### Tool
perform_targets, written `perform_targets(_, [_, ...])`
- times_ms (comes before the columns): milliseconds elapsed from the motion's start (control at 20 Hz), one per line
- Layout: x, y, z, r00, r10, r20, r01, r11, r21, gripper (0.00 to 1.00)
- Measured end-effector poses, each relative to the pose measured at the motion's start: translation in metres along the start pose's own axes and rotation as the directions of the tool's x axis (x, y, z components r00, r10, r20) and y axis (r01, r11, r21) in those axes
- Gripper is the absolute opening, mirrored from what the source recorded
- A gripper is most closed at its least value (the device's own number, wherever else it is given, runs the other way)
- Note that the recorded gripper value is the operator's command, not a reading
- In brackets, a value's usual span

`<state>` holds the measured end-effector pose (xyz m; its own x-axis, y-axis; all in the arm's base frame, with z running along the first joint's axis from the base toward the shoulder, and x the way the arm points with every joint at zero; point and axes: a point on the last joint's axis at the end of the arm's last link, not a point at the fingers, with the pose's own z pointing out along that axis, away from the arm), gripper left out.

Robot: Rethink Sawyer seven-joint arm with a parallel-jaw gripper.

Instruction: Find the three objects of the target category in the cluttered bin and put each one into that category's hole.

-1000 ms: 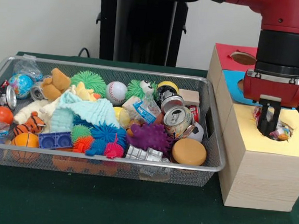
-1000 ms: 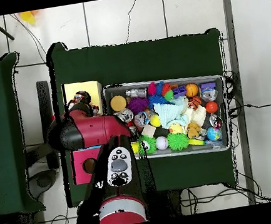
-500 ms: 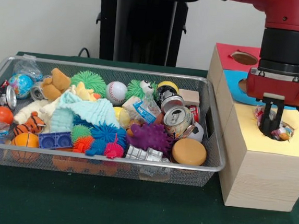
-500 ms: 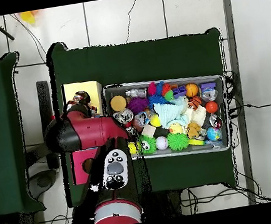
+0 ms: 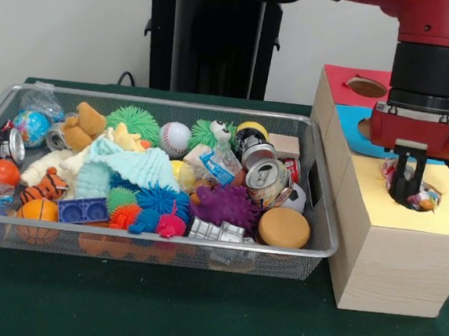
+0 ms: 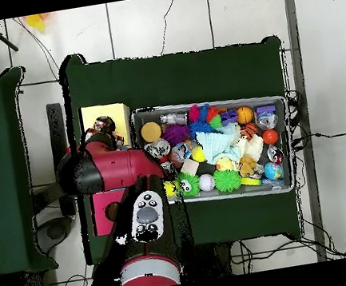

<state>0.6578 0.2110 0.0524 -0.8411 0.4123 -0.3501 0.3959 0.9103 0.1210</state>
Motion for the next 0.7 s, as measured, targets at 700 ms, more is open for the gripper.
perform_targets(700, [-0.020,0.002,-0.034,0.9983,0.021,-0.054,-0.021,0.9998,0.008,0.00])
